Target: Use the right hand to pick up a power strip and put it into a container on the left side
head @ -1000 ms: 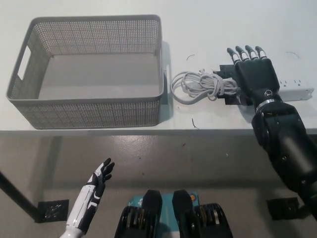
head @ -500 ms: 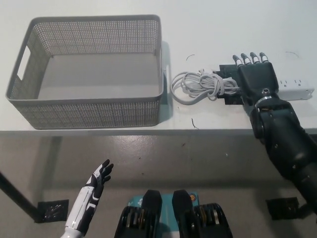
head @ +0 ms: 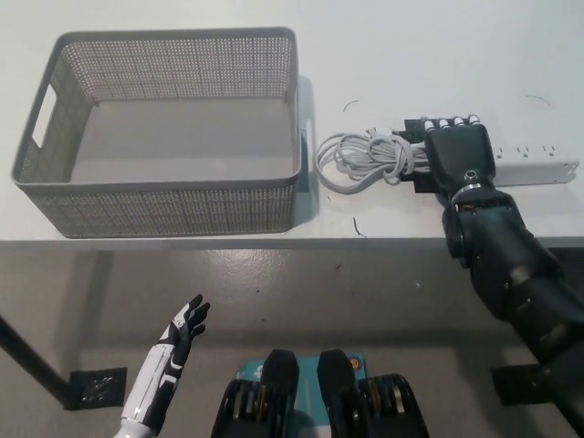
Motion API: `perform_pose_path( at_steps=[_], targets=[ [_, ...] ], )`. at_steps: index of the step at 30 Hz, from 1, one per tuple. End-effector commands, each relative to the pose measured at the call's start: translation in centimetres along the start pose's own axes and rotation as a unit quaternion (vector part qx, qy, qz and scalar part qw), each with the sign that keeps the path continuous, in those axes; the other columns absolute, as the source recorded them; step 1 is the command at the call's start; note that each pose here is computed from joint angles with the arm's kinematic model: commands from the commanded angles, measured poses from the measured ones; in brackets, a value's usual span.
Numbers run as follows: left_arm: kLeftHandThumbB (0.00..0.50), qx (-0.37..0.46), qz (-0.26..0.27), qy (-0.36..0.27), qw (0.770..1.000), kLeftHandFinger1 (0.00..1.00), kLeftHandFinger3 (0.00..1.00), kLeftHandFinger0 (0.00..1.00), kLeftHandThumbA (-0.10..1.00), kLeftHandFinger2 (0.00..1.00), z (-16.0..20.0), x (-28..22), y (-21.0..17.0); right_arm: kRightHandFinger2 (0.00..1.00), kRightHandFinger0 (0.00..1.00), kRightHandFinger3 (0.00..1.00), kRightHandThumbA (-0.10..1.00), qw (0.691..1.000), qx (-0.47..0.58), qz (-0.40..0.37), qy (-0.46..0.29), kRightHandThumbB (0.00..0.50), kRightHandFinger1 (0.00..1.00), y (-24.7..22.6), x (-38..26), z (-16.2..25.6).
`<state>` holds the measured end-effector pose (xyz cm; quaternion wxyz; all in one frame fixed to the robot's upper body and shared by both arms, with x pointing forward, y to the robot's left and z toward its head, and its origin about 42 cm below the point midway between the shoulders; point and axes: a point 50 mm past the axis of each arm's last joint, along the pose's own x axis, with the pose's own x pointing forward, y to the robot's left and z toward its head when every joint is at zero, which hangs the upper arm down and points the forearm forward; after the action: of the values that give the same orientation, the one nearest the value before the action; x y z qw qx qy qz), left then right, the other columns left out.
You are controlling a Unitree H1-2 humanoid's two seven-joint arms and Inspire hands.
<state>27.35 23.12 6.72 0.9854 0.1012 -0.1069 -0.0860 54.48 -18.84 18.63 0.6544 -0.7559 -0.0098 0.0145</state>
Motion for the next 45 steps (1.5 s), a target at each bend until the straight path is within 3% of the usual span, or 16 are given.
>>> perform_pose_path(
  at_steps=[1, 2, 4, 8, 15, 18, 21, 23, 26, 29, 31, 33, 36, 38, 42, 45],
  targets=[
    [0.184, -0.017, -0.001, -0.046, 0.999, 1.00, 1.00, 1.00, 1.00, 1.00, 1.5, 0.9, 0.5, 0.59, 0.00, 0.51, -0.10, 0.951, 0.146, -0.265, -0.063, 0.152, 0.10, -11.8, 3.2, 1.2],
    [0.180, -0.016, -0.001, -0.049, 0.999, 1.00, 1.00, 1.00, 1.00, 1.00, 1.6, 1.0, 0.6, 0.70, 0.00, 0.65, -0.10, 0.950, 0.154, -0.265, -0.063, 0.150, 0.13, -12.0, 3.3, 1.2],
    [0.167, -0.016, -0.001, -0.052, 0.999, 1.00, 1.00, 1.00, 1.00, 1.00, 1.7, 1.1, 0.8, 0.72, 0.00, 0.75, -0.10, 0.948, 0.162, -0.264, -0.066, 0.171, 0.18, -12.1, 3.3, 0.9],
    [0.148, -0.006, -0.004, -0.053, 0.999, 1.00, 1.00, 1.00, 1.00, 1.00, 1.8, 1.1, 1.1, 0.79, 0.00, 0.80, -0.10, 0.945, 0.167, -0.272, -0.077, 0.113, 0.23, -11.8, 3.2, 0.5],
    [0.127, -0.009, 0.002, -0.049, 0.999, 1.00, 1.00, 1.00, 1.00, 1.00, 1.6, 0.9, 1.0, 0.75, 0.00, 0.68, -0.10, 0.932, 0.145, -0.316, -0.099, 0.162, 0.20, -13.3, 3.2, -0.2],
    [0.121, -0.009, 0.002, -0.049, 0.999, 1.00, 1.00, 1.00, 1.00, 1.00, 1.6, 0.9, 1.0, 0.76, 0.00, 0.67, -0.10, 0.927, 0.125, -0.341, -0.099, 0.133, 0.23, -15.1, 3.5, -0.9],
    [0.116, -0.014, 0.003, -0.049, 0.999, 1.00, 1.00, 1.00, 1.00, 1.00, 1.6, 0.9, 0.9, 0.66, 0.00, 0.57, -0.10, 0.914, 0.115, -0.374, -0.109, 0.120, 0.17, -17.6, 3.8, -1.8],
    [0.116, -0.014, 0.003, -0.049, 0.999, 1.00, 1.00, 1.00, 1.00, 1.00, 1.6, 0.9, 0.9, 0.76, 0.00, 0.66, -0.10, 0.905, 0.104, -0.398, -0.110, 0.104, 0.23, -20.2, 4.0, -2.2],
    [0.112, -0.009, 0.003, -0.049, 0.999, 1.00, 1.00, 1.00, 1.00, 1.00, 1.7, 0.9, 1.0, 0.76, 0.00, 0.73, -0.10, 0.886, 0.094, -0.440, -0.117, 0.141, 0.24, -22.7, 3.9, -2.5],
    [0.111, -0.004, 0.004, -0.050, 0.999, 1.00, 1.00, 1.00, 1.00, 1.00, 1.7, 0.9, 1.0, 0.78, 0.00, 0.79, -0.10, 0.868, 0.099, -0.470, -0.128, 0.123, 0.24, -26.0, 3.8, -2.8],
    [0.115, -0.003, 0.004, -0.050, 0.999, 1.00, 1.00, 1.00, 1.00, 1.00, 1.7, 0.9, 1.0, 0.77, 0.00, 0.74, -0.10, 0.856, 0.101, -0.488, -0.139, 0.102, 0.27, -27.9, 3.6, -3.0],
    [0.118, -0.006, 0.004, -0.049, 0.999, 1.00, 1.00, 1.00, 1.00, 1.00, 1.6, 0.9, 1.0, 0.74, 0.00, 0.69, -0.10, 0.838, 0.098, -0.516, -0.146, 0.137, 0.25, -29.8, 3.2, -3.0],
    [0.115, -0.009, 0.005, -0.046, 0.999, 1.00, 1.00, 1.00, 1.00, 1.00, 1.5, 0.7, 0.9, 0.73, 0.00, 0.67, -0.10, 0.811, 0.100, -0.555, -0.154, 0.134, 0.16, -31.6, 2.7, -2.9],
    [0.112, -0.009, 0.005, -0.047, 0.999, 1.00, 1.00, 1.00, 1.00, 1.00, 1.5, 0.7, 0.9, 0.74, 0.00, 0.71, -0.10, 0.788, 0.092, -0.588, -0.159, 0.189, 0.16, -33.0, 2.2, -2.8],
    [0.113, -0.009, 0.003, -0.045, 0.999, 1.00, 1.00, 1.00, 1.00, 1.00, 1.5, 0.5, 1.0, 0.66, 0.00, 0.57, -0.10, 0.763, 0.141, -0.604, -0.184, 0.135, 0.14, -34.7, 1.5, -2.5],
    [0.110, -0.012, 0.004, -0.043, 0.999, 1.00, 1.00, 1.00, 1.00, 1.00, 1.4, 0.4, 1.0, 0.65, 0.00, 0.56, -0.10, 0.736, 0.162, -0.628, -0.194, 0.077, 0.12, -36.1, 0.8, -2.0]
  ],
)
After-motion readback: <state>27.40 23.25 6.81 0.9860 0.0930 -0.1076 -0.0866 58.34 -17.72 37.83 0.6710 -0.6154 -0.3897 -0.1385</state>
